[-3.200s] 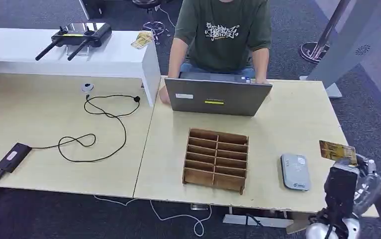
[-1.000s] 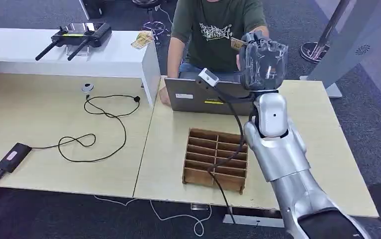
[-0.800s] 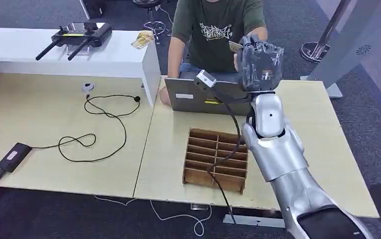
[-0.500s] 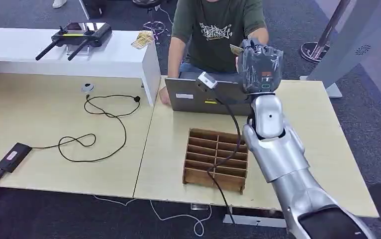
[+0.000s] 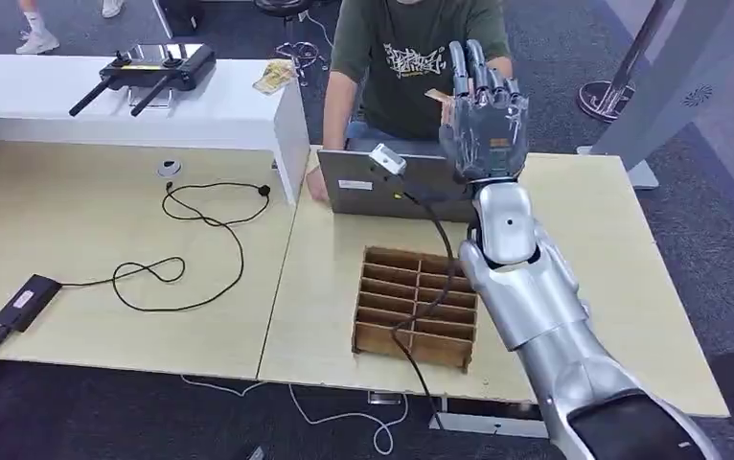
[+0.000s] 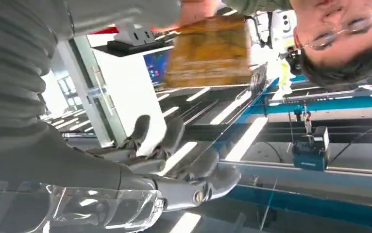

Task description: Pass the card to the sensor for recognition and then transmit it.

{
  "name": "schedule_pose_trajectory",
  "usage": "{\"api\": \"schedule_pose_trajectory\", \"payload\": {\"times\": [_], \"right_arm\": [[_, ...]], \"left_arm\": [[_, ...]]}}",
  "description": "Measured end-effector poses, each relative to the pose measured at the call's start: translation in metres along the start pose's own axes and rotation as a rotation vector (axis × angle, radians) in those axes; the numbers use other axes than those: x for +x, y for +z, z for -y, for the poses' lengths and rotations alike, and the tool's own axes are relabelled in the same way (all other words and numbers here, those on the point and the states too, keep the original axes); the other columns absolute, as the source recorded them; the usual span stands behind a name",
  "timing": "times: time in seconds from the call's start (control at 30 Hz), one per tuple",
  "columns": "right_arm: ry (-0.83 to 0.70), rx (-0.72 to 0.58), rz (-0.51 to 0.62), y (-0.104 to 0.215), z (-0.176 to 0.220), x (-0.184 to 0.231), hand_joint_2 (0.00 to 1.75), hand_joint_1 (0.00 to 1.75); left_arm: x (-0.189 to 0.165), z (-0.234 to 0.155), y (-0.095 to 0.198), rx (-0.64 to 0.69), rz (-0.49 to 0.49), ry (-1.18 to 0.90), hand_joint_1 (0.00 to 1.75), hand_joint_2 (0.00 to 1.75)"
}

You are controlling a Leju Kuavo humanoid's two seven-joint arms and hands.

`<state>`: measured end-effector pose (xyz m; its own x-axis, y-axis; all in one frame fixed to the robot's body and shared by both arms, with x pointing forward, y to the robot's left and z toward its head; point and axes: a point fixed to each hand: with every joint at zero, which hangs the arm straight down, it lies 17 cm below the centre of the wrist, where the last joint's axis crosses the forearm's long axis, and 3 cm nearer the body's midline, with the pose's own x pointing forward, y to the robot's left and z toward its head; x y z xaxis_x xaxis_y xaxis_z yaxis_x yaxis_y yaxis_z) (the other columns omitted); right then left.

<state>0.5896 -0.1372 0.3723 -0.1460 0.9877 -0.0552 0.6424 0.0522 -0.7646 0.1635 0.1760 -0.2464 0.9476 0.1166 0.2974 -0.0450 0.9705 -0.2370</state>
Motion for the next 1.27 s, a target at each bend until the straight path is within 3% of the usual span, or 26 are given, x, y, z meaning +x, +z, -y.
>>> {"api": "schedule_pose_trajectory", "payload": {"times": [0.3,0.6,0.87,1.27], "right_arm": [[0.004,-0.023,-0.012,0.003,0.001,-0.014,1.75,0.00],[-0.035,-0.058,-0.035,0.026,0.002,-0.027,1.75,0.00],[-0.202,-0.207,-0.194,0.055,0.042,-0.081,1.75,0.00],[-0.194,-0.312,-0.286,0.117,0.084,-0.129,1.75,0.00]], "left_arm": [[0.004,0.005,0.000,-0.010,0.020,0.019,0.00,0.00],[0.006,0.010,0.000,-0.021,0.036,0.055,0.00,0.00],[0.000,0.008,0.001,-0.017,0.044,0.101,0.00,0.00],[-0.016,0.003,0.002,-0.007,0.035,0.142,0.00,0.00]]}}
